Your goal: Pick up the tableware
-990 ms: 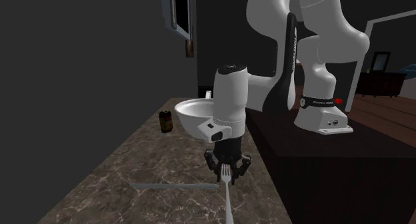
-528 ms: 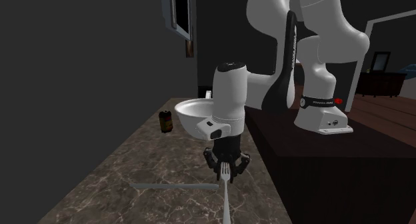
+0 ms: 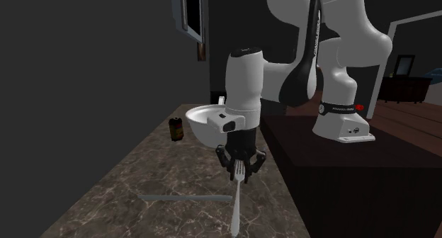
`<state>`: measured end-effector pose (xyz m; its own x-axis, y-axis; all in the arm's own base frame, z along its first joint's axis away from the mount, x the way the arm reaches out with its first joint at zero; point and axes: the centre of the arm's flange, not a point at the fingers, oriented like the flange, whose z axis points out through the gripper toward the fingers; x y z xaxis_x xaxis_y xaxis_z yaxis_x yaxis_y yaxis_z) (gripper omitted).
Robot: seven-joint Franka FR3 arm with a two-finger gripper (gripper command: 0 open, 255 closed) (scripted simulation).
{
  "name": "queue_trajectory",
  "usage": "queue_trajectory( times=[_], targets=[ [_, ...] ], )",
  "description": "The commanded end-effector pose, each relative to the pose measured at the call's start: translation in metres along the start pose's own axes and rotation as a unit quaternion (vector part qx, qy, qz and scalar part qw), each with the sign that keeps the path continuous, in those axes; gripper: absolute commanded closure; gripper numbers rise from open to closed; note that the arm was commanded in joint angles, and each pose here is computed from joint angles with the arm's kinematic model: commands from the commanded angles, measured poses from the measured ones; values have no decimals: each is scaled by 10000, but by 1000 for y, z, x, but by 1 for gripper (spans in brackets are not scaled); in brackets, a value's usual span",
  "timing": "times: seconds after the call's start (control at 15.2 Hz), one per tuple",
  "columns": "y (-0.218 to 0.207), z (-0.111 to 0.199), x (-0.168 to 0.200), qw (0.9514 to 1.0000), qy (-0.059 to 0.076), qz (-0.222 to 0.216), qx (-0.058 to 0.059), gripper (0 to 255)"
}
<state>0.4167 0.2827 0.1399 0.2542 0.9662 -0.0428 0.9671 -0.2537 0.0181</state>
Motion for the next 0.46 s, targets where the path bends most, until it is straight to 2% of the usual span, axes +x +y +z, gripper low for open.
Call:
queue_trajectory(
  times=[0.0,0.26,0.4],
  targets=[
    [0,-11,-1,10000,-1,0,1,255],
    [0,-32,-2,10000,-1,0,1,255],
    [0,-33,-2,10000,-2,0,1,255]
  ],
)
